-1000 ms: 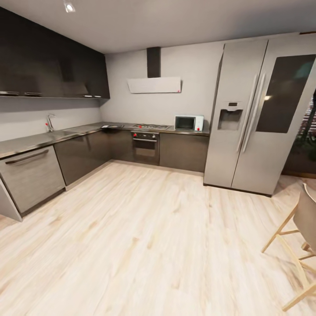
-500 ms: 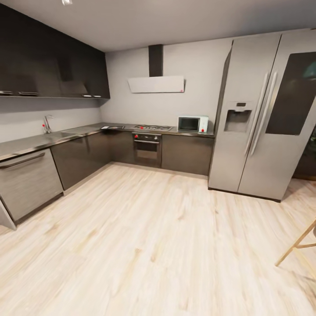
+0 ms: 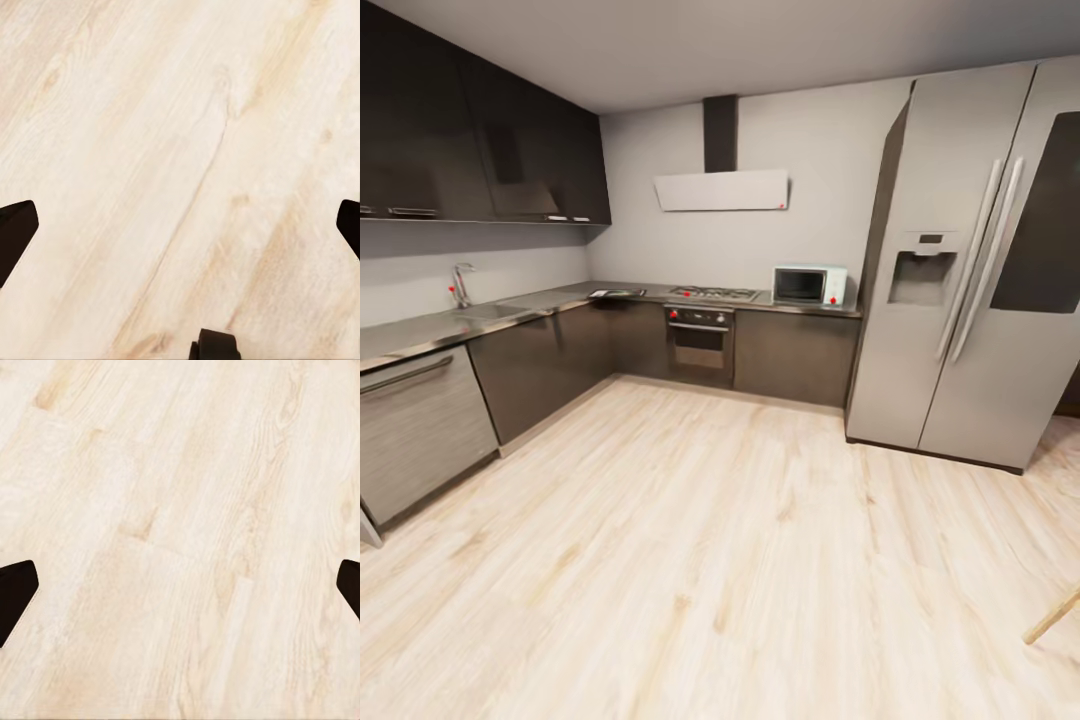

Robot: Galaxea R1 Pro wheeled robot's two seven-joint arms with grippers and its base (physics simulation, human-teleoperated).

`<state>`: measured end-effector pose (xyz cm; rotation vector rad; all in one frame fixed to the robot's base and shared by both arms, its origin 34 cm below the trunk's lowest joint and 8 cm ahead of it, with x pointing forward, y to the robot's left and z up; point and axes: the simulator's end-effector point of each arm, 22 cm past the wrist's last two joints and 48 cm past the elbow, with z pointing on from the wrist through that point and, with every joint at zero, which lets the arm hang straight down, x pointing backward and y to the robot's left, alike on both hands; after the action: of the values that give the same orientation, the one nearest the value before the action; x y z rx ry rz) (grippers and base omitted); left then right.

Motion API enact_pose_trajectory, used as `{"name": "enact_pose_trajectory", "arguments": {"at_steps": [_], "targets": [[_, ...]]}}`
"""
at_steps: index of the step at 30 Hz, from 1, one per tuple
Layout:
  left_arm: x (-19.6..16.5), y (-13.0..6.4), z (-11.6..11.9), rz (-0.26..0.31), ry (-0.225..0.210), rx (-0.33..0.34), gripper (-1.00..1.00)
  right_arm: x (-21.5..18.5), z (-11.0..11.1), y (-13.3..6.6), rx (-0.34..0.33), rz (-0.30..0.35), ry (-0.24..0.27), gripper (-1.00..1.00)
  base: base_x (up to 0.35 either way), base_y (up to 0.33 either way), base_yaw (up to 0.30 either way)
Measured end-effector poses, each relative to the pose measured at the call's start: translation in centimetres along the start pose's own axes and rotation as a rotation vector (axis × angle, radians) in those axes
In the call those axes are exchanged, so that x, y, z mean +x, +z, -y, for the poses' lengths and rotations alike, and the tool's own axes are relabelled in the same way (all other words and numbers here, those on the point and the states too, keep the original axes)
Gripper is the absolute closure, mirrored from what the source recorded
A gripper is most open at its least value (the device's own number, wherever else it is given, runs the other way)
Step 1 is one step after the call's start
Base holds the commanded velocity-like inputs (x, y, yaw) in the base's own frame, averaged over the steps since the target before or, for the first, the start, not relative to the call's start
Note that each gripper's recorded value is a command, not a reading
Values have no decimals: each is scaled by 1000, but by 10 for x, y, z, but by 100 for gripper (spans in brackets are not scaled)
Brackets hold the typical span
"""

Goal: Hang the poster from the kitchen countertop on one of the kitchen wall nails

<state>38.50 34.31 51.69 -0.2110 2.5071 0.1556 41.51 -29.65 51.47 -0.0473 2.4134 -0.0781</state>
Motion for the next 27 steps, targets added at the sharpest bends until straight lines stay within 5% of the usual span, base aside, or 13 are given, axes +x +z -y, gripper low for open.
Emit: {"name": "enact_pose_trajectory", "arguments": {"at_steps": [27], "targets": [[0, 0, 0, 0, 1, 0, -100, 8, -10, -2, -12, -16, 9, -100, 328, 134, 0]]}}
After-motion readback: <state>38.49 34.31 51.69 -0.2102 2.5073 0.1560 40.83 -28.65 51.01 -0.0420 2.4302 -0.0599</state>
